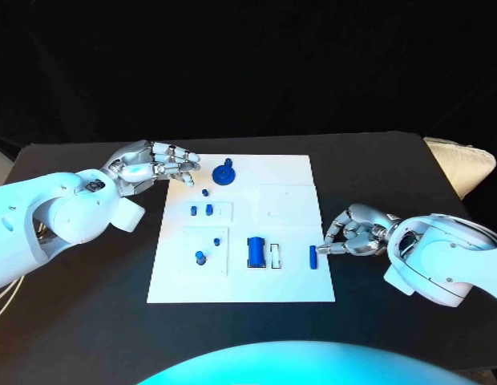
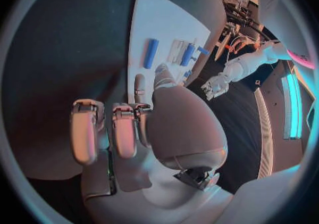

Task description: Assemble the parts on the task board

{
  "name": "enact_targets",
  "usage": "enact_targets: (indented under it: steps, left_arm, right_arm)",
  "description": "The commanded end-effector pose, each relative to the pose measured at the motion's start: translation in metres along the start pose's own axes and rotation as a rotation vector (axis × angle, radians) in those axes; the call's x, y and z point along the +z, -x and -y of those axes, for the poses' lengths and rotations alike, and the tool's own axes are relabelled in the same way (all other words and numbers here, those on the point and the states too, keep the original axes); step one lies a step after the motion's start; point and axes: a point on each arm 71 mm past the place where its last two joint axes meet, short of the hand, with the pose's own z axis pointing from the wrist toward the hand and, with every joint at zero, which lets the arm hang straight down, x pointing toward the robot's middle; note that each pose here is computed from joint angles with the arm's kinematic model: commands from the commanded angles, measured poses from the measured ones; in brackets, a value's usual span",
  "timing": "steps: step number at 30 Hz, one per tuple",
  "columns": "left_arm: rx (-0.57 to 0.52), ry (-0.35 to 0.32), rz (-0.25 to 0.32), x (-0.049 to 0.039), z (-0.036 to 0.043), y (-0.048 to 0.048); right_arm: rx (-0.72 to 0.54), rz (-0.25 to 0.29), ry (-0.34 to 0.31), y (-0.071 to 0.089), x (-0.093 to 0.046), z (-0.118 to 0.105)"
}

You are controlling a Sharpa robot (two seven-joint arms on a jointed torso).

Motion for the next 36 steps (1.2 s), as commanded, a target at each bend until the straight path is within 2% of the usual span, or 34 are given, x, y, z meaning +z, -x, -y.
enact_targets:
  steps: [1,8,21,30,36]
  left_arm:
    - [-0.010,-0.012,-0.011,0.0005,0.0004,-0.0021]
    - [-0.011,-0.009,-0.011,-0.0003,-0.0002,-0.0017]
    - [-0.011,-0.007,-0.010,-0.0014,-0.0006,-0.0007]
    - [-0.011,-0.006,-0.010,-0.0018,-0.0007,-0.0004]
    - [-0.011,-0.006,-0.007,-0.0026,-0.0007,0.0004]
  right_arm:
    - [-0.064,0.008,0.006,-0.005,0.003,-0.001]
    - [-0.089,0.004,-0.009,-0.016,0.007,-0.002]
    - [-0.160,-0.022,0.003,-0.029,0.014,-0.010]
    - [-0.307,-0.002,0.058,-0.037,0.022,-0.021]
    - [-0.417,-0.016,0.090,-0.043,0.026,-0.026]
